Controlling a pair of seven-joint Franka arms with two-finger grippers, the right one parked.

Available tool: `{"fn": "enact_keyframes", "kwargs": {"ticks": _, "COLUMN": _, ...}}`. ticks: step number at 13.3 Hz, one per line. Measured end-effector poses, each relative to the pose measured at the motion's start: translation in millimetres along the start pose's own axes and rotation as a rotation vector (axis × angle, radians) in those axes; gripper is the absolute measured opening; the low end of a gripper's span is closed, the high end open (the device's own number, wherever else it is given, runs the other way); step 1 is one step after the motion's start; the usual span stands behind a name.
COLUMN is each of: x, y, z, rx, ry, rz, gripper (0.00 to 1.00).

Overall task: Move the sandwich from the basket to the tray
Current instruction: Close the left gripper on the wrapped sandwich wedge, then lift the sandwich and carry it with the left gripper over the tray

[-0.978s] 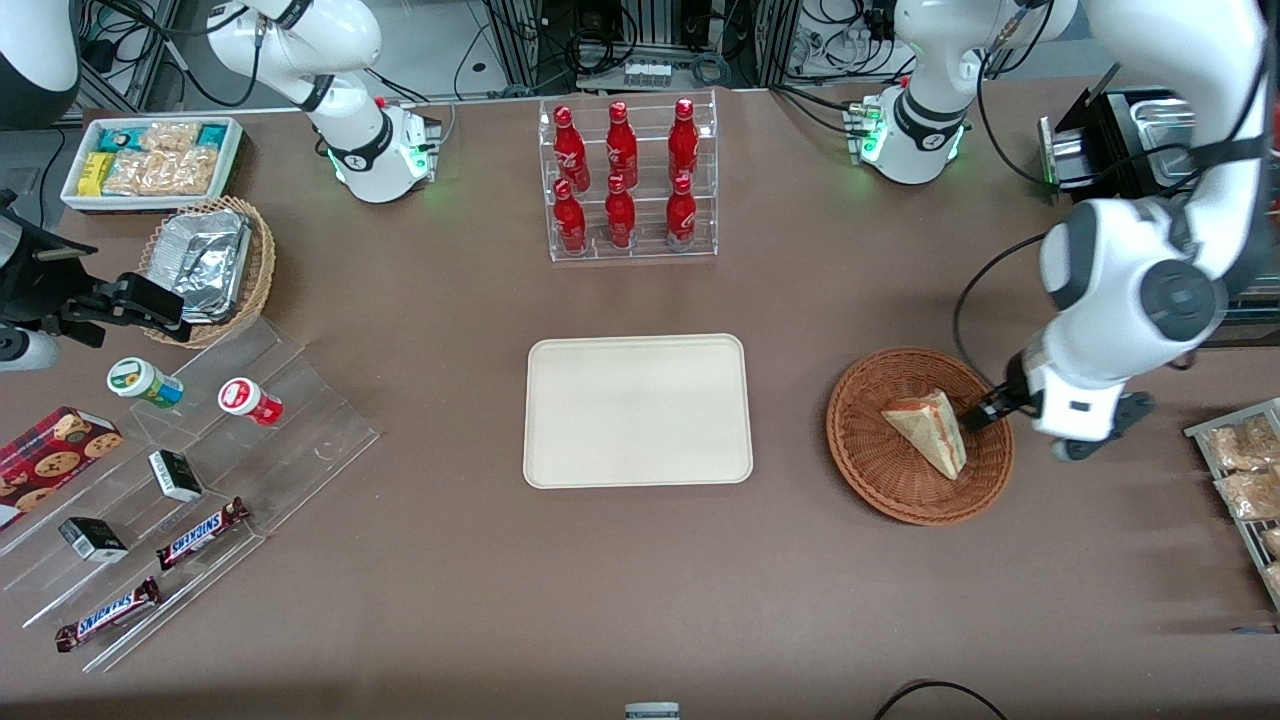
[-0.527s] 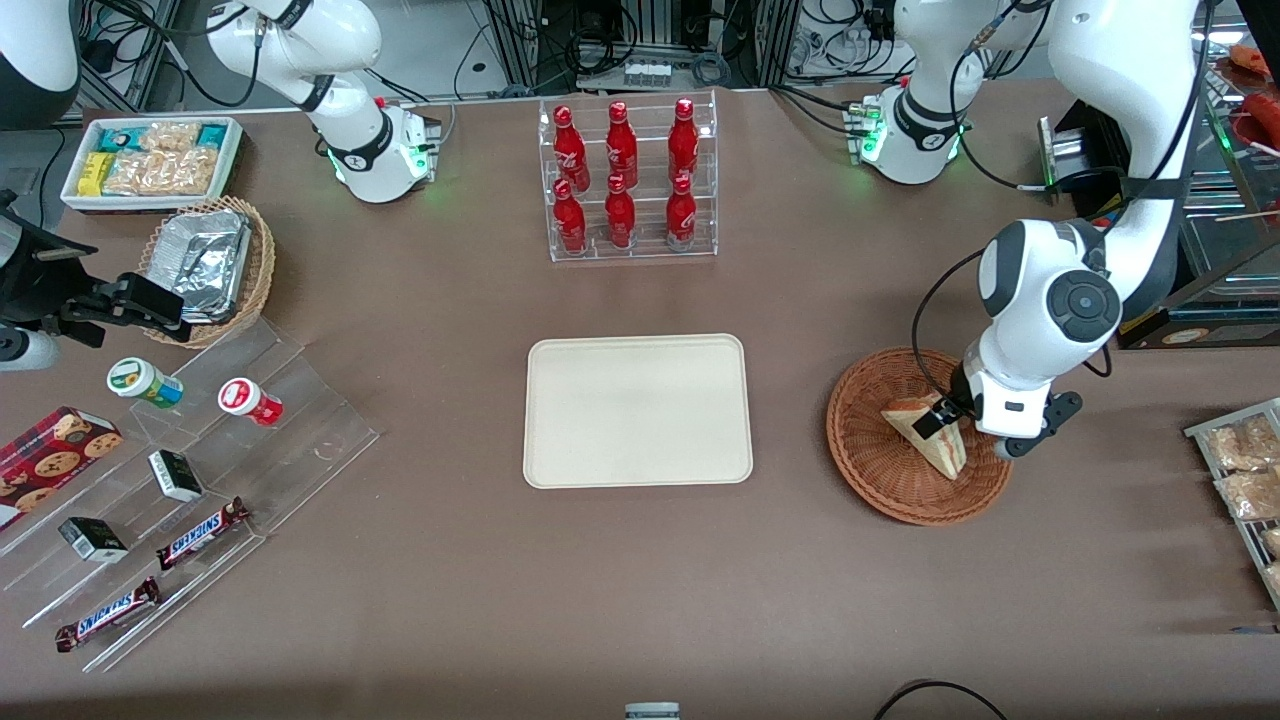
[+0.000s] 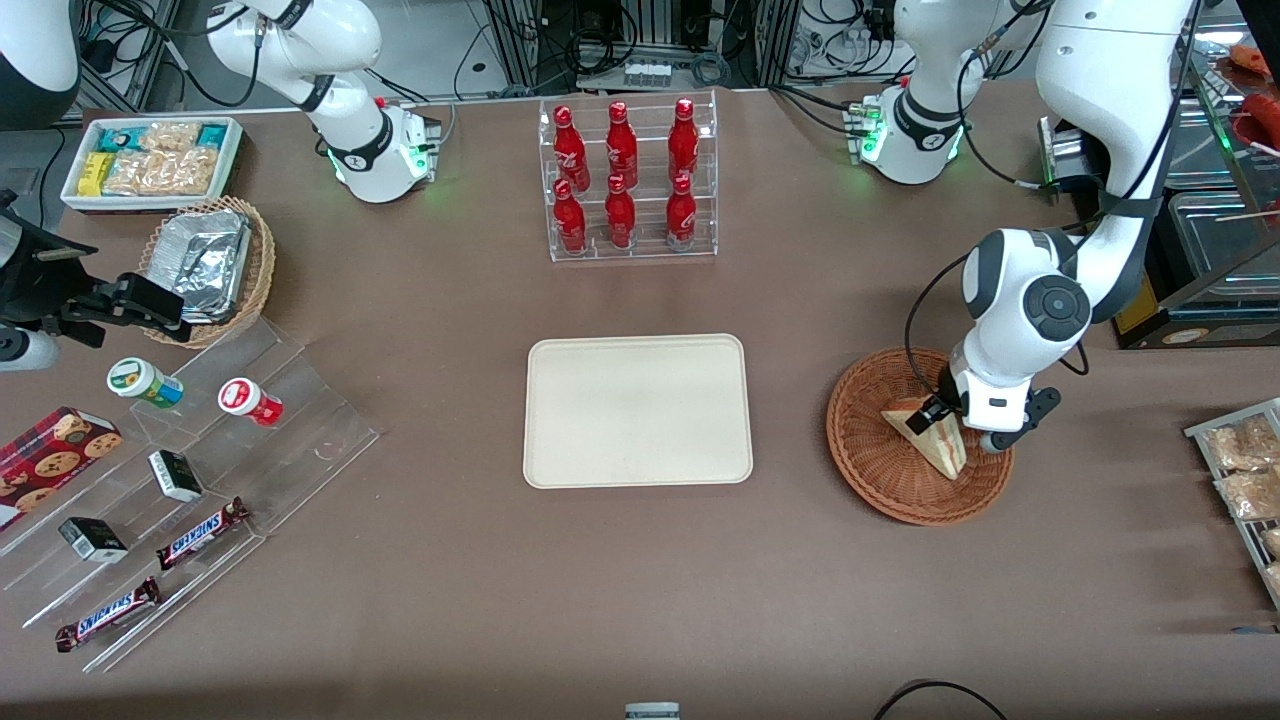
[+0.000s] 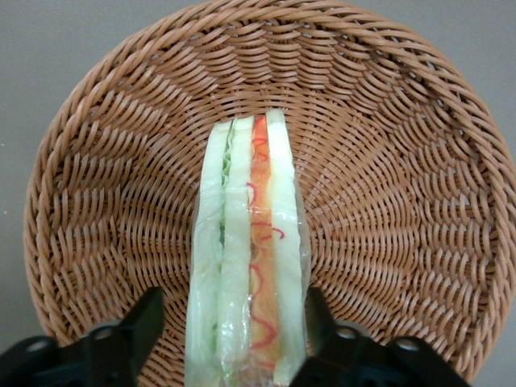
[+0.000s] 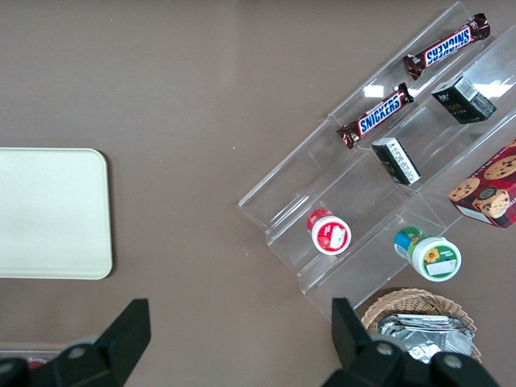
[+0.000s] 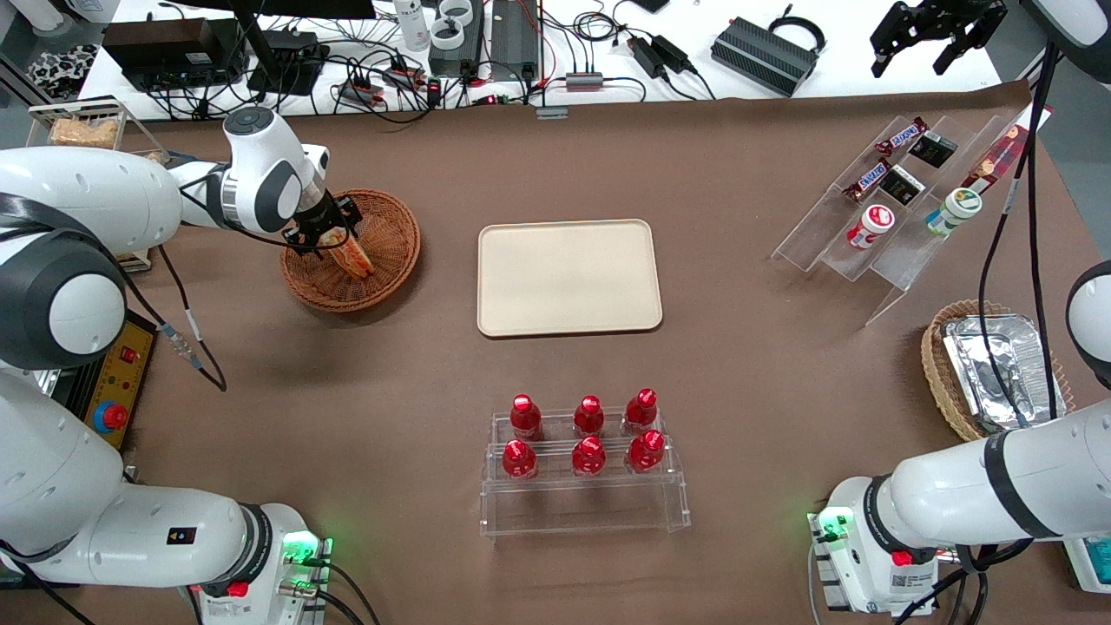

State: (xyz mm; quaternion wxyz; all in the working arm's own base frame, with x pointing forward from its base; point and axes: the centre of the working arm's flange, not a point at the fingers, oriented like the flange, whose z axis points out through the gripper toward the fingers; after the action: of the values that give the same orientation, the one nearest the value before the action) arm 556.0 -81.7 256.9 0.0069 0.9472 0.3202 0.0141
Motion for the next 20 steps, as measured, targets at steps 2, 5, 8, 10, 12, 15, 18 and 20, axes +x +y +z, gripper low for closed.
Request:
{"fn": "enact_keyframes", "kwargs": {"ticks": 2, "x": 5, "y": 5, "z": -7, "rx": -0.006, "ry": 0.006, "rz": -0.003, "gripper": 0.47}}
{"fn": "enact_keyframes", "kwargs": {"ticks": 5, "x": 15, "y": 15, "z": -33, "rx": 0.04, "ry": -0.033, "rz": -0.003, "gripper": 0.28}}
{"fn": "enact_keyframes", "kwargs": {"ticks": 8, "x": 19, "y": 35, "z": -103, "rx": 0.112, "ry": -0.093, "rz": 0.018, "gripper": 0.16}}
{"fn": "enact_keyframes", "kwargs": {"ticks": 10, "x": -4, "y": 65, "z": -153, "rx": 0.129, "ry": -0.102, "rz": 0.078, "gripper": 0.15}}
{"fn": "enact_keyframes", "kwargs": {"ticks": 12, "x": -52, "y": 106, "z": -174, "rx": 0.126, "ry": -0.092, "rz": 0.18, "gripper": 0.15}}
{"fn": "enact_keyframes", "kwargs": {"ticks": 15, "x": -142, "y": 163, "z": -158, "rx": 0.14, "ry": -0.098, "rz": 0.352, "gripper": 0.15}}
{"fn": "enact_keyframes", "kwargs": {"ticks": 18, "x": -211, "y": 218, "z": -116, "rx": 0.137, "ry": -0.107, "rz": 0.481, "gripper": 0.15}}
{"fn": "enact_keyframes", "kwargs": {"ticks": 20, "x": -242, "y": 252, "z": -82, "rx": 0.111, "ry": -0.106, "rz": 0.534, "gripper": 0.15}}
